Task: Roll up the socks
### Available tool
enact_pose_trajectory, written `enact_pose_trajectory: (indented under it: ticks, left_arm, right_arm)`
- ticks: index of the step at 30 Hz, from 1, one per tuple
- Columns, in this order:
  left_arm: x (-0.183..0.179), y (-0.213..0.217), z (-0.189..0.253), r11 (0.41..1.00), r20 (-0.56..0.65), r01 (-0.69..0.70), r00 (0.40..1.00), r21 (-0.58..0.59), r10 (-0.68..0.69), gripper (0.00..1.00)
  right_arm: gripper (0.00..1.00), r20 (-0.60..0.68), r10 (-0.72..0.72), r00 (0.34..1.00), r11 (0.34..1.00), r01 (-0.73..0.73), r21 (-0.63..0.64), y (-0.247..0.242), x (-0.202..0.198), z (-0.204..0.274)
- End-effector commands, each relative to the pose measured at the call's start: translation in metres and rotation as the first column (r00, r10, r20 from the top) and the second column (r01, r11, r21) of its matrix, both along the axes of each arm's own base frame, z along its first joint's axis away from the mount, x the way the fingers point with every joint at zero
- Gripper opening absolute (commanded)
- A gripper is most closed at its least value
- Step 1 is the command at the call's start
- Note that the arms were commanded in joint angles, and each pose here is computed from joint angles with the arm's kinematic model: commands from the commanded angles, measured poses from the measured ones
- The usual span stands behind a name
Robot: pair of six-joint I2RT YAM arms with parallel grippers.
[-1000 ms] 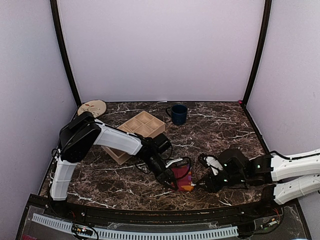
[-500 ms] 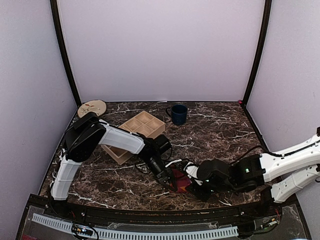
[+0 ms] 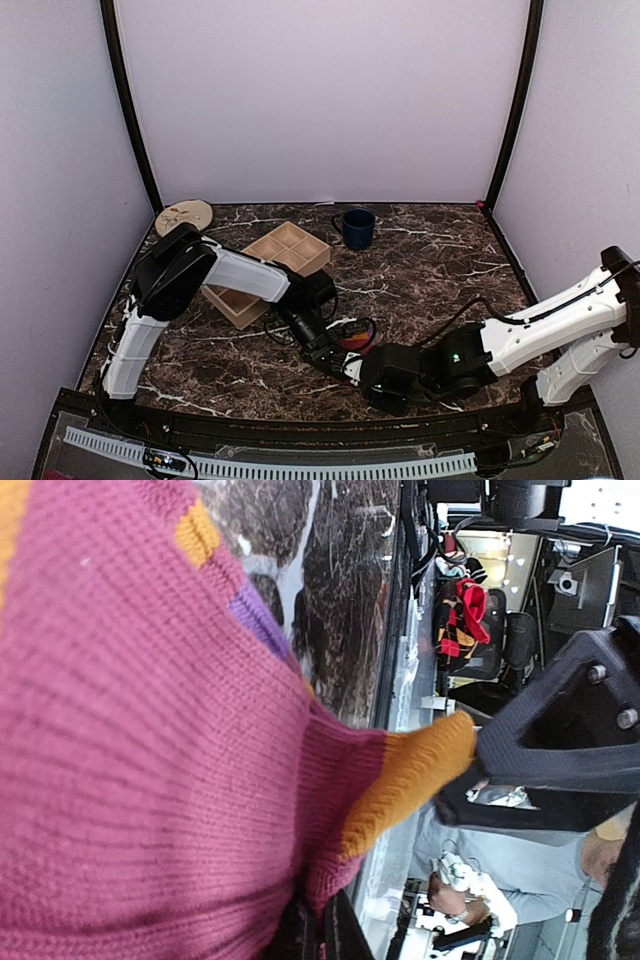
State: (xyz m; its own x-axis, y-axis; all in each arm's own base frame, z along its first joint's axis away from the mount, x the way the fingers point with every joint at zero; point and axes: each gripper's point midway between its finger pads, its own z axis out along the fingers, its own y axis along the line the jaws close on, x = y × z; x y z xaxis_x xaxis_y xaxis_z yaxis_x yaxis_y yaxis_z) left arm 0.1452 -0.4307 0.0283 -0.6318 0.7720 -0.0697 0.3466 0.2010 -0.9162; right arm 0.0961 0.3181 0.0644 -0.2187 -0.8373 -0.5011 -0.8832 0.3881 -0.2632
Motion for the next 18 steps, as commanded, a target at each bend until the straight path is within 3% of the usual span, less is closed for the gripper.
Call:
enact_pose_trajectory:
  ticks: [1,14,18]
  left_arm:
    - [-0.002,0.015,-0.024,0.996,-0.042,0.012,0.999,0.093,-0.008,0.0]
    - [-0.007,0.021,-0.029,0.993,-0.079,0.046,0.996,0.107,-0.037,0.0]
    - [-0.008,0.021,-0.029,0.993,-0.084,0.048,0.996,0.106,-0.039,0.0]
  right_arm:
    - [0.37,0.043,0.073,0.996,0.997,-0.072,-0.018,0.013,0.0,0.002]
    - [0.38,0.09,0.16,0.983,0.985,-0.153,-0.077,0.029,0.003,-0.008]
    - [0.39,0.171,0.131,0.977,0.988,-0.114,-0.108,0.025,0.018,-0.002]
